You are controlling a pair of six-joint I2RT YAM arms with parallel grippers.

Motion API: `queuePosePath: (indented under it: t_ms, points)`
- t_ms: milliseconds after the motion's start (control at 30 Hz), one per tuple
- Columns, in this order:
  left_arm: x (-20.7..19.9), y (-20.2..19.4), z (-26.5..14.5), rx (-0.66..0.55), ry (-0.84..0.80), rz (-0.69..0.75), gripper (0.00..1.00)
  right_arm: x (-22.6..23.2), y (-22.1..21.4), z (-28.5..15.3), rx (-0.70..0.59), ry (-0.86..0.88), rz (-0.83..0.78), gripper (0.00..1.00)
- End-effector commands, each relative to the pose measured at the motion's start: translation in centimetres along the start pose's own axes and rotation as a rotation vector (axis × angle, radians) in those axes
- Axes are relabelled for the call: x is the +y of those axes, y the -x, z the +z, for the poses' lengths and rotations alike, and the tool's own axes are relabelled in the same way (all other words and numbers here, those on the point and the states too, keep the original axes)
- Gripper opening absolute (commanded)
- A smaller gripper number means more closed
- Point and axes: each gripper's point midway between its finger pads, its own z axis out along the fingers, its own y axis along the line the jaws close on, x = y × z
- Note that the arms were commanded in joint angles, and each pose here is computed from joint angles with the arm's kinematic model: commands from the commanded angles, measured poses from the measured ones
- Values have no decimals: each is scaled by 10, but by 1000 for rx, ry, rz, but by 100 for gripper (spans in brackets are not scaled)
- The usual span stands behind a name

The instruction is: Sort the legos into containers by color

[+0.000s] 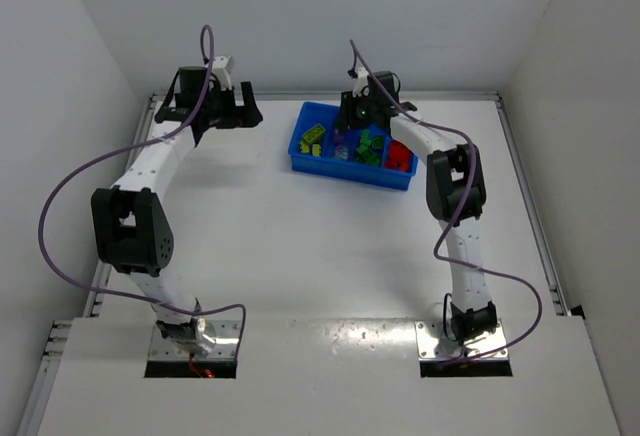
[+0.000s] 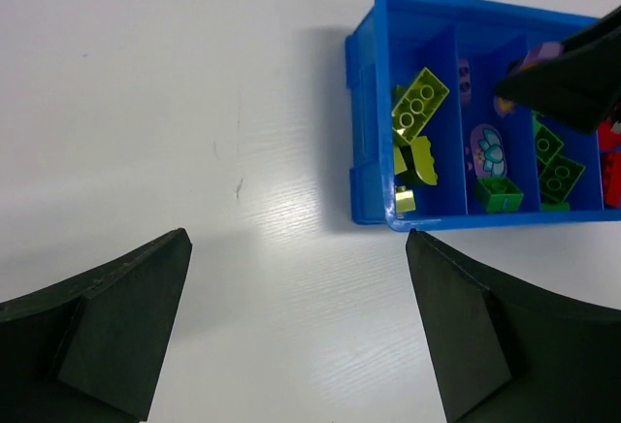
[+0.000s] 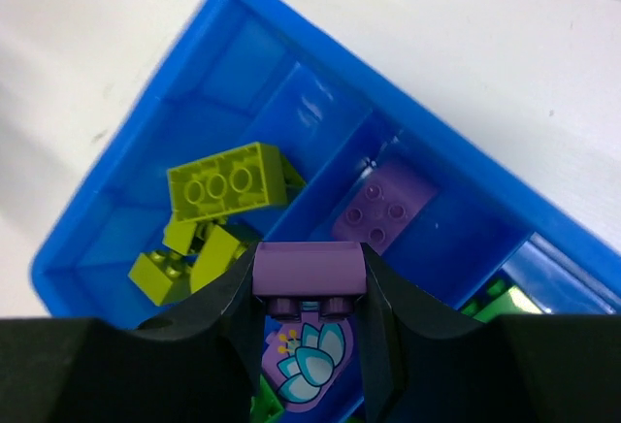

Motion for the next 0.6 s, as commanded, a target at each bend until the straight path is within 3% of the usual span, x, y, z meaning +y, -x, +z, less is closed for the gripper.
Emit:
queuePosePath:
  t_ms: [0,33,67,200,267,467,500,567]
  points:
    - [1,26,-20,-82,14,28,100,-3,23,-3,-45,-71,-21,24]
    - [2,22,-17,-71,15,25,100,-5,20,-3,-37,-84,-17,31]
    - [4,19,-13,-63,17,22,100,-8,19,-4,-30,-98,-14,49]
    - [6,13,-7,-45,19,17,100,5,30,-20,-34,-115,-73,74]
    - [1,12,-5,-44,32,28,100,16,55,-47,-86,-120,-99,77]
    - [-14,2,2,-33,58,60,100,26,79,-127,-160,-136,-119,79]
    - [-18,-4,6,-27,63,57,100,20,62,-136,-136,-148,-106,80]
    - [-19,-11,2,-26,87,53,100,20,82,-190,-225,-203,-142,80]
